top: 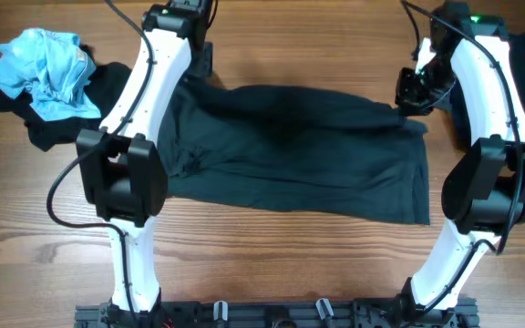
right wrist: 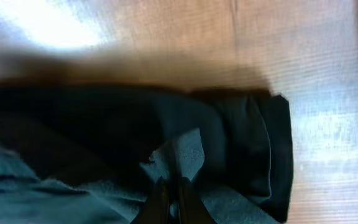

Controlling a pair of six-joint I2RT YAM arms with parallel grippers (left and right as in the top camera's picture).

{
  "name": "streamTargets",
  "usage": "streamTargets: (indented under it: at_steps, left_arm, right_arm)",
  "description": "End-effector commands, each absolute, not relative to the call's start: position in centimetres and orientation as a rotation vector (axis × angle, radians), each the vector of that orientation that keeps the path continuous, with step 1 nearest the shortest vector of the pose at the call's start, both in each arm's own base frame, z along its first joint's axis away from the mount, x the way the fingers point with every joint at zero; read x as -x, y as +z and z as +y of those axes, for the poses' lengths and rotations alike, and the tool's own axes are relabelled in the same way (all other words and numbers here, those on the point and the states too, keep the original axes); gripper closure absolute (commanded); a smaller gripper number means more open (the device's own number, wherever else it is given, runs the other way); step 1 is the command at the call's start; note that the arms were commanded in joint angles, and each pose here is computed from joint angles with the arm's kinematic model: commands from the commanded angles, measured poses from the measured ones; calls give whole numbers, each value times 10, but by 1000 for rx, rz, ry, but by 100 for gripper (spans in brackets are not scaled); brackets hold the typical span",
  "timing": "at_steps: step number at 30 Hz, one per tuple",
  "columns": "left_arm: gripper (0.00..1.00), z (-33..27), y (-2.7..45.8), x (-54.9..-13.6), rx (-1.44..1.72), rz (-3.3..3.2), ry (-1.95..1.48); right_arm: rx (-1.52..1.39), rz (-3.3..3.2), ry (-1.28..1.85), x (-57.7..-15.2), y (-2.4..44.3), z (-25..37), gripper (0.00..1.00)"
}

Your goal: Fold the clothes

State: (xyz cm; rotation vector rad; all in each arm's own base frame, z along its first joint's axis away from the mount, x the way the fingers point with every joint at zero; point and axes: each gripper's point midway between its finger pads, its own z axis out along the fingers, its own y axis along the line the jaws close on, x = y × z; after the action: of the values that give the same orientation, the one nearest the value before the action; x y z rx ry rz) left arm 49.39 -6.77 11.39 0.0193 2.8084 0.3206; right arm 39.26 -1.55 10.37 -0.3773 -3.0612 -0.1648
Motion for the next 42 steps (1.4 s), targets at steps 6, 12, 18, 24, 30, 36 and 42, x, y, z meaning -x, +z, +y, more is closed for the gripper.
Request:
streamTargets:
  at_steps: [6,12,18,24,30,36,42]
  left_arm:
    - [96,-21,117,-464,173,2929,319]
    - [96,-16,117,-462,182,2941,324]
    - [73,-16,117,-459,180,2952,329]
    - [46,-14,115,-446,168,3006,353]
    - [32,-8,116,-448,189,2997,356]
    - [12,-3,114,-468,289,2948,132]
    - [10,-6,116,-484,320,2893,-42]
  right_arm:
    - [392,-2966,-150,-367,104,-18,96]
    - [391,-2905,-138,-352,94,-17,96]
    - [389,-2883,-137,-347,91,-17,26]
    - [411,-2879,-144,-347,91,-18,12]
    - [473,-2869,-197,-346,92,-28,14]
    - [581,-2917,-134,-351,87,-83,14]
    - [557,-2915,-88,-344,59,-87,25]
